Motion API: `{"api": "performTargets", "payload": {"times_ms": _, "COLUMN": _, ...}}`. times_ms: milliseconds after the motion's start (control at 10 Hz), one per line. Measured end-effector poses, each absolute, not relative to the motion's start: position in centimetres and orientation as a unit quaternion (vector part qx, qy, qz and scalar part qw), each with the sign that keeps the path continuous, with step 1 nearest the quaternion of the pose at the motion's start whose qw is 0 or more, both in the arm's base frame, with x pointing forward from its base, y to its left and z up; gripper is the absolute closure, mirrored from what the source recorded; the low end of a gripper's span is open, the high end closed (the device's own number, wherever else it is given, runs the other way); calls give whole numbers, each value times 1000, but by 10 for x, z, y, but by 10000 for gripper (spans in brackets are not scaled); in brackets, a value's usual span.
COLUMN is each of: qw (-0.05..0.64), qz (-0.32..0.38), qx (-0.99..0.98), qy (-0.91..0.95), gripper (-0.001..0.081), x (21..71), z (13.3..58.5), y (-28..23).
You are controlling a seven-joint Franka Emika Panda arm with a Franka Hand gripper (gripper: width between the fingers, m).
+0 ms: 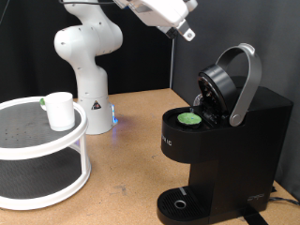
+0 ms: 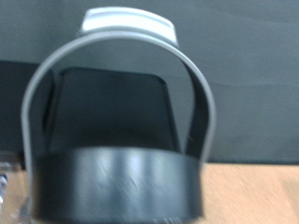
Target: Make a cup of coffee with the keurig machine
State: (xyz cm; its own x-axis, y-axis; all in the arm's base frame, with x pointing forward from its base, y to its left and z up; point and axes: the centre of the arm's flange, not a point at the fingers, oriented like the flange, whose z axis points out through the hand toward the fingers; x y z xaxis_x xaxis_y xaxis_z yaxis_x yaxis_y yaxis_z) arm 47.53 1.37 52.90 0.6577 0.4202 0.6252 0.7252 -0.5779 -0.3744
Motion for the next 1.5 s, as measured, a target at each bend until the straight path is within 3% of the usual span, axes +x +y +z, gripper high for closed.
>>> {"api": "performTargets", "payload": {"times_ms": 300, "qw": 362, "qz": -240, "qx": -830, "qy": -350, "gripper": 3, "x": 478, "z": 534, "y": 56}}
{"api": "performTargets", "payload": {"times_ms": 600, "qw": 355, "qz": -252, "qx": -832, "qy": -344, "gripper": 3, "x": 483, "z": 538, "y": 103}}
{"api": "performTargets", "payload": {"times_ms": 1500, "qw": 394, "qz": -194, "qx": -842, "qy": -312, "gripper": 3, "x": 501, "z": 554, "y": 141}}
